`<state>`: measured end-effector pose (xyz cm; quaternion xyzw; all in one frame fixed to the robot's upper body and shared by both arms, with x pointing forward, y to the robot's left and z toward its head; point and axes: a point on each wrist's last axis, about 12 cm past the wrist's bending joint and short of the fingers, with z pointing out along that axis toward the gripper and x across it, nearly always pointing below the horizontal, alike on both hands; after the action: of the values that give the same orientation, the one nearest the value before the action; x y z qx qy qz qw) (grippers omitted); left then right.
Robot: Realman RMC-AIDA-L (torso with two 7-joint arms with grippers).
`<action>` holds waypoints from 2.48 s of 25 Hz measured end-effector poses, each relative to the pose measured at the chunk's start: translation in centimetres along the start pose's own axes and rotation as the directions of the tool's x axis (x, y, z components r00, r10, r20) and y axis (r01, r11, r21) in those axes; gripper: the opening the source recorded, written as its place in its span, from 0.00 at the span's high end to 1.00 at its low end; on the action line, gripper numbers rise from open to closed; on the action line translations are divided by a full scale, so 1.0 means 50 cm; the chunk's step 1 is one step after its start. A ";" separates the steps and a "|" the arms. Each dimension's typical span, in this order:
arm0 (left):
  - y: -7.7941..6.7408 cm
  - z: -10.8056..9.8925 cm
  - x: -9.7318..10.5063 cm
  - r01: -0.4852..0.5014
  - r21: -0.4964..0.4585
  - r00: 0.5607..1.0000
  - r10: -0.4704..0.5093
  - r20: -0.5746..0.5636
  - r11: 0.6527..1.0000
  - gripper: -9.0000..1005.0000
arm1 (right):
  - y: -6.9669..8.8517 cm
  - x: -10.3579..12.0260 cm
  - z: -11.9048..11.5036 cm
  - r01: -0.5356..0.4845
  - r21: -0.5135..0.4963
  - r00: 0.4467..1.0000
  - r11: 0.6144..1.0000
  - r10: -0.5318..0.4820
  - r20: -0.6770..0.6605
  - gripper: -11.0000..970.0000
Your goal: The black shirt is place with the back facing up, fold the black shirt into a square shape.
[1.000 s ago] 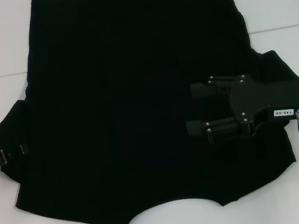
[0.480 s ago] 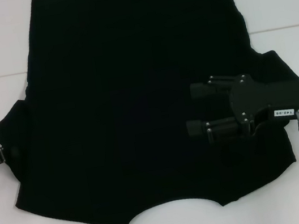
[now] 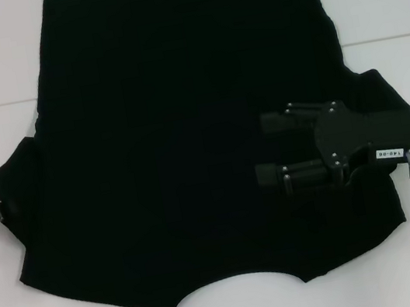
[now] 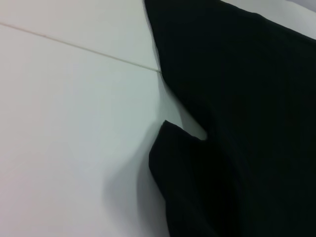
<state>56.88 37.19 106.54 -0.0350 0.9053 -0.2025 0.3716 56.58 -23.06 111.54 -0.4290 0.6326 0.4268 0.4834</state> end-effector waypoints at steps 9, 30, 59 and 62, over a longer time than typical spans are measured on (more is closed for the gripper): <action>0.031 -0.022 0.003 0.022 -0.067 0.999 -0.019 0.034 0.998 0.97 | 0.002 0.004 0.003 -0.018 0.001 1.000 1.000 0.018 0.023 0.05; 0.053 -0.056 0.017 0.080 -0.064 0.995 -0.076 0.062 0.995 0.95 | 0.004 0.007 0.010 -0.031 -0.003 0.999 1.000 0.031 0.029 0.05; 0.043 -0.060 0.011 0.094 -0.008 0.992 -0.093 0.080 0.996 0.92 | 0.003 0.011 0.008 -0.028 0.008 0.999 1.000 0.027 0.028 0.05; 0.016 -0.038 -0.013 0.074 0.042 0.992 -0.078 0.097 0.996 0.91 | 0.004 0.012 0.007 -0.029 0.009 0.999 1.000 0.028 0.028 0.05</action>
<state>56.13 38.70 107.88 -0.0723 0.8798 -0.2318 0.4086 56.41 -22.73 110.94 -0.4118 0.6339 0.4366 0.4879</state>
